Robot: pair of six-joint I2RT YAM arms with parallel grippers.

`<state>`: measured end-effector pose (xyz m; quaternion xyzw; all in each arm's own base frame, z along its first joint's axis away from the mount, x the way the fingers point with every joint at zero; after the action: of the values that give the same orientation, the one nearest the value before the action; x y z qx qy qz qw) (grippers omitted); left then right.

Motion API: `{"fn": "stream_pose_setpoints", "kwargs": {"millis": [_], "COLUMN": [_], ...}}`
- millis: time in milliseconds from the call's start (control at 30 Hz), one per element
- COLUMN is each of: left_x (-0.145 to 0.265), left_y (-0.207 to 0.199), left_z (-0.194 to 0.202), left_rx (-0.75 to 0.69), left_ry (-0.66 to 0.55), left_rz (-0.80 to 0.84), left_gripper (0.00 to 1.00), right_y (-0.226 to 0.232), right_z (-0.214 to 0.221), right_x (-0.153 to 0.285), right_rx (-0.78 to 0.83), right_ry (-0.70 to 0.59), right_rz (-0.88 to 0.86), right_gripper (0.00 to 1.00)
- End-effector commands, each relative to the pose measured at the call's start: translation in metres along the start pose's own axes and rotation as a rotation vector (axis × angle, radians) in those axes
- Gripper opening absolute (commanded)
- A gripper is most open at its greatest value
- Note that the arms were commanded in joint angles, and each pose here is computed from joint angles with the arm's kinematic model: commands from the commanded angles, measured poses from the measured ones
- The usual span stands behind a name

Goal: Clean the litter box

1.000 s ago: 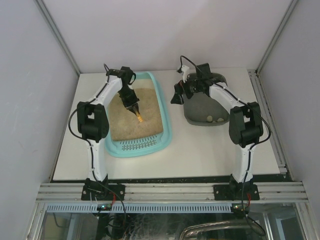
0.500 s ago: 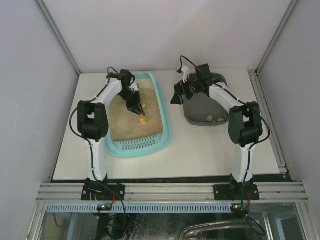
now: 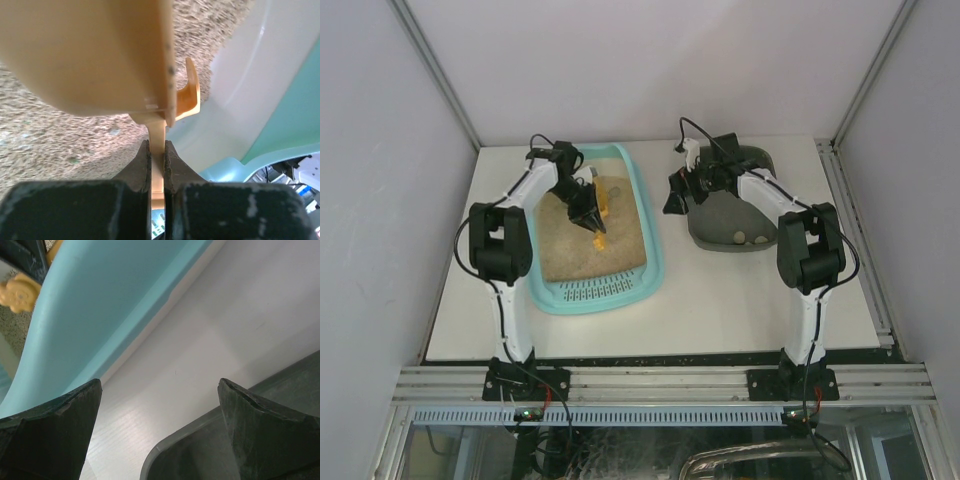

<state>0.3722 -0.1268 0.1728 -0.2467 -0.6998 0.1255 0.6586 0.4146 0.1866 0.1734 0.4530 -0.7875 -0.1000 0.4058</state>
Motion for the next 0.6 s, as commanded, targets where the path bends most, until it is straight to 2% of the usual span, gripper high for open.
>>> {"fn": "stream_pose_setpoints", "kwargs": {"millis": [0, 200, 400, 567], "left_x": [0.007, 0.0, -0.006, -0.008], "left_y": [0.024, 0.042, 0.034, 0.017], "left_z": [-0.01, -0.026, -0.031, -0.021], "left_rx": [0.001, 0.009, -0.025, -0.075], "left_ry": [-0.021, 0.002, 0.004, 0.016], "left_rz": [-0.087, -0.24, -0.171, -0.148], "left_gripper": [0.0, 0.0, 0.0, 0.0], "right_y": [0.019, 0.017, 0.014, 0.014], "right_z": [-0.016, -0.022, -0.033, -0.034], "right_x": [0.017, 0.015, 0.012, 0.011], "right_rx": [0.074, 0.083, 0.101, 0.096], "right_ry": [-0.064, -0.07, -0.059, -0.052], "right_rz": [-0.009, -0.001, 0.007, 0.004], "right_gripper": [1.0, 1.0, 1.0, 1.0]}}
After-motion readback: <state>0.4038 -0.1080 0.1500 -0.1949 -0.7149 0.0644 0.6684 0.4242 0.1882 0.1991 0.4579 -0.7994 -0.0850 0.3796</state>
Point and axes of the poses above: each gripper's point midway between its finger pads, its own x axis back along the fingers, its own y axis along the line the jaws close on, z = x × y, the point moved 9 cm from there along x, back along the fingers, and after that the axes turned 14 degrees about -x, right-handed, at the moved point
